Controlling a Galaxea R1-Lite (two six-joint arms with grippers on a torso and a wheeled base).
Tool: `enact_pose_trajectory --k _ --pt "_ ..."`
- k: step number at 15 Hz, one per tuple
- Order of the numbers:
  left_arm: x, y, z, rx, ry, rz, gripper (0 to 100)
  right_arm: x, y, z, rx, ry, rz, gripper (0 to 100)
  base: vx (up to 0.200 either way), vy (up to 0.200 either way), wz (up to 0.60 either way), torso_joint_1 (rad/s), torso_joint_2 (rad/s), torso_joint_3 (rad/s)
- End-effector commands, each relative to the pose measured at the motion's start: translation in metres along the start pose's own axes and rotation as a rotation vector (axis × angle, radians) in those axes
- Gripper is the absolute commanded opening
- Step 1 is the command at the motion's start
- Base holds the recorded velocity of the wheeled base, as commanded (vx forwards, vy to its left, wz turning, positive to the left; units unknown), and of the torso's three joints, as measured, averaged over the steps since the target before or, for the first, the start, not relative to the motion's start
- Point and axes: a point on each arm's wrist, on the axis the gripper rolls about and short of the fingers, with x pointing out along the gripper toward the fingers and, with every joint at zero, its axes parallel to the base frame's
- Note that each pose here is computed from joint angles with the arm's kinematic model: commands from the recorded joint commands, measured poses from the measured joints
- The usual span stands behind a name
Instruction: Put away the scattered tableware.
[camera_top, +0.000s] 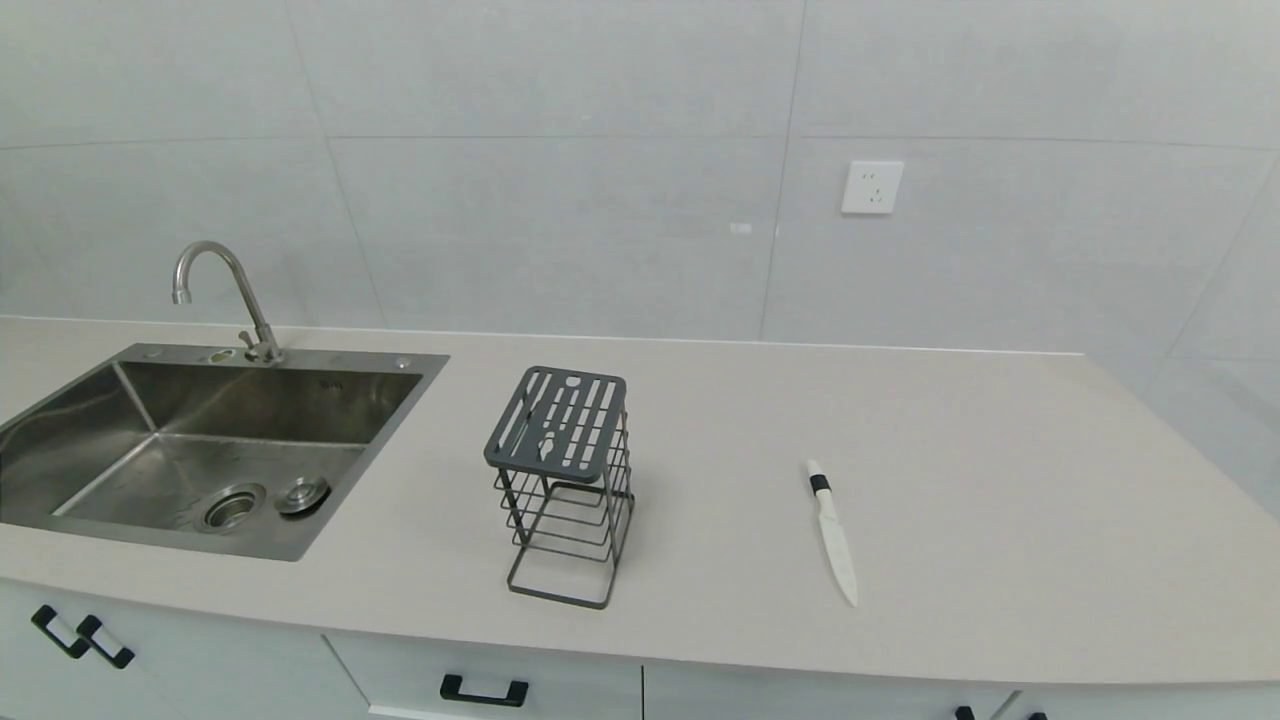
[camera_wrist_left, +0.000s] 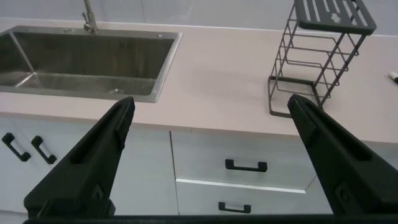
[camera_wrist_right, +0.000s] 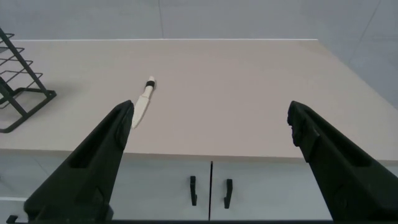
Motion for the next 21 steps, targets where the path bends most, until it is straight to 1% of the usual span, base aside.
enact_pose_trajectory --k 1,8,12,16,18,21 --pt "0.0001 0.0 0.0 0.0 0.001 0.0 100 0.0 0.0 0.0 0.0 0.0 0.001 100 0.0 0.0 0.0 0.173 -0.35 -0.173" --pt "0.0001 0.0 0.0 0.0 0.001 0.0 100 0.0 0.0 0.0 0.0 0.0 0.001 100 0.0 0.0 0.0 0.026 -0.01 0.011" --pt "0.0001 0.0 0.0 0.001 0.001 -0.002 100 0.0 0.0 0.0 0.0 0.0 0.001 100 0.0 0.0 0.0 0.242 -0.01 0.218" --pt "0.0001 -0.0001 0.0 0.012 0.001 -0.003 100 0.0 0.0 0.0 0.0 0.0 0.001 100 0.0 0.0 0.0 0.24 -0.04 0.189" --pt "0.0001 -0.0001 0.0 0.013 0.001 -0.005 100 0.0 0.0 0.0 0.0 0.0 0.001 100 0.0 0.0 0.0 0.022 0.04 0.1" --pt "0.0001 -0.0001 0.0 0.015 0.001 -0.005 100 0.0 0.0 0.0 -0.002 0.0 0.001 100 0.0 0.0 0.0 -0.1 0.27 0.167"
